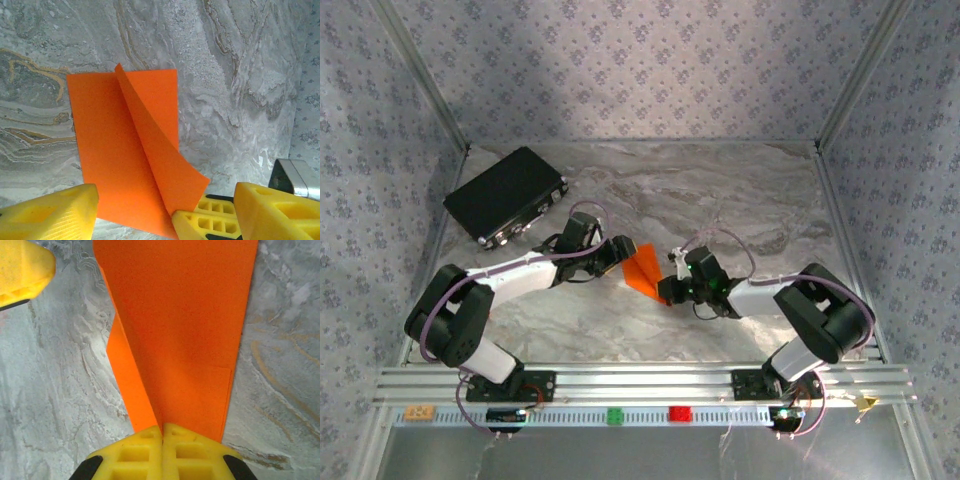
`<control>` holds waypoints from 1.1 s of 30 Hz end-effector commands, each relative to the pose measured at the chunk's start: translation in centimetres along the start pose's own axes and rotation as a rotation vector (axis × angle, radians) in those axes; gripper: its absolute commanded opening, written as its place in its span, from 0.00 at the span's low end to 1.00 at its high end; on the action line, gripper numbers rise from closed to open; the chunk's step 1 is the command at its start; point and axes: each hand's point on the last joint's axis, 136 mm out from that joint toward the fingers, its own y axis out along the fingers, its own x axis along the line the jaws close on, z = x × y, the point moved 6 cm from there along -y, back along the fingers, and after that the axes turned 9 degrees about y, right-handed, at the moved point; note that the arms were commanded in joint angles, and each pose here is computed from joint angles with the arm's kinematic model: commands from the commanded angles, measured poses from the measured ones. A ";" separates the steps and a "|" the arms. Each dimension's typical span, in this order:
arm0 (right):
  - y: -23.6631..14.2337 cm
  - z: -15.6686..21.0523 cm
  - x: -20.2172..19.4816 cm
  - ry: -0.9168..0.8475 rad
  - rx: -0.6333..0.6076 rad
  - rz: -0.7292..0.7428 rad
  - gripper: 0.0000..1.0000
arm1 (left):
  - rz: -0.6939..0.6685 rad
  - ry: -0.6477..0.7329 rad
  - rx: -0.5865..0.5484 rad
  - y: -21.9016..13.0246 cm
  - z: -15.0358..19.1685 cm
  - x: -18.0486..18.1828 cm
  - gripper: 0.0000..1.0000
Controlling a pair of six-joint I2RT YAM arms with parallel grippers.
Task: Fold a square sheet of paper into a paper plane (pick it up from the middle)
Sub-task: Fourth fold the wing at the center of the table.
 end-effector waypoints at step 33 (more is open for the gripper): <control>0.2 0.3 -2.2 0.309 0.056 -0.176 0.00 | 0.205 0.052 0.147 5.3 1.5 -3.0 0.08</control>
